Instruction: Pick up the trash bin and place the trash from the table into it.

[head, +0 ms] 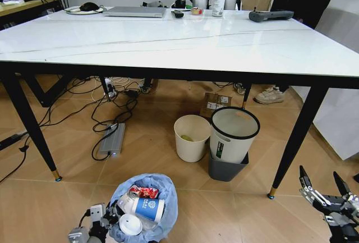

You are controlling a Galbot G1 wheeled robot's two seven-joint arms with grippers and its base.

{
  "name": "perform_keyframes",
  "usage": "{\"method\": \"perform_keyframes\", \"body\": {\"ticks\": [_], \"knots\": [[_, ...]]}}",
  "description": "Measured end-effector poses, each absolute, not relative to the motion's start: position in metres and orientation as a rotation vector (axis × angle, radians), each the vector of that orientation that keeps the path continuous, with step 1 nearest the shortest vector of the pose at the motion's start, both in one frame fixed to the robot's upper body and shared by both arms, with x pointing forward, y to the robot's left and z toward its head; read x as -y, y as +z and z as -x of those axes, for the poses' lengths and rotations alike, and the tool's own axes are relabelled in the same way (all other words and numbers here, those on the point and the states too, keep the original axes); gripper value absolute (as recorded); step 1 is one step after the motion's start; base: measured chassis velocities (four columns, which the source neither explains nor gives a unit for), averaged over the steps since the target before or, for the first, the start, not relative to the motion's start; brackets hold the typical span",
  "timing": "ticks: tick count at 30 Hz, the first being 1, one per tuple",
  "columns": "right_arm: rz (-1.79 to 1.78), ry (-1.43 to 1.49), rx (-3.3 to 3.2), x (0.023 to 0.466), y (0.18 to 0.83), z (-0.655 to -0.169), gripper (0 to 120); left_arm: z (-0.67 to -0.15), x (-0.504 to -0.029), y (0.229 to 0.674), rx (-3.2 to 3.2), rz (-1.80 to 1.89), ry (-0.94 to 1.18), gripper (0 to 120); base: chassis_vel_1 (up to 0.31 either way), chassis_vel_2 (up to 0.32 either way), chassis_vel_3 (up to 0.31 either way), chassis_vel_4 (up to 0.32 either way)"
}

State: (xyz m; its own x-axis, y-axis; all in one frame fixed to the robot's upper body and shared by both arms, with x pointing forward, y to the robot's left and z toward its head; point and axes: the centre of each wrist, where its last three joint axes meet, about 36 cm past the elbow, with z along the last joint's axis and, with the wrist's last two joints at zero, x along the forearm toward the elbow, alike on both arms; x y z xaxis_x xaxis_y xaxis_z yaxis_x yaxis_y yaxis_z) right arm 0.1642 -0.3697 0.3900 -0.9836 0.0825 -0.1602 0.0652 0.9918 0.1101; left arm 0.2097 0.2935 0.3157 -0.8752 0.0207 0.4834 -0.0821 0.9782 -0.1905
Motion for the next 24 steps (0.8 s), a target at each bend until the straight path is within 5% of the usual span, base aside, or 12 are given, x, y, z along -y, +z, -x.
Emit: {"method": "perform_keyframes", "body": {"ticks": [11, 24], "knots": [[-0.111, 0.156, -2.970, 0.3697, 0.3900, -0.1642, 100, -0.2085, -0.2931, 0.3185, 2.628, -0.036, 0.288, 0, 0.000, 0.000, 0.000, 0.000], [-0.111, 0.156, -2.970, 0.3697, 0.3900, -0.1642, 100, -0.2066, -0.2930, 0.3234, 2.642, -0.016, 0.287, 43, 0.000, 0.000, 0.000, 0.000]]}}
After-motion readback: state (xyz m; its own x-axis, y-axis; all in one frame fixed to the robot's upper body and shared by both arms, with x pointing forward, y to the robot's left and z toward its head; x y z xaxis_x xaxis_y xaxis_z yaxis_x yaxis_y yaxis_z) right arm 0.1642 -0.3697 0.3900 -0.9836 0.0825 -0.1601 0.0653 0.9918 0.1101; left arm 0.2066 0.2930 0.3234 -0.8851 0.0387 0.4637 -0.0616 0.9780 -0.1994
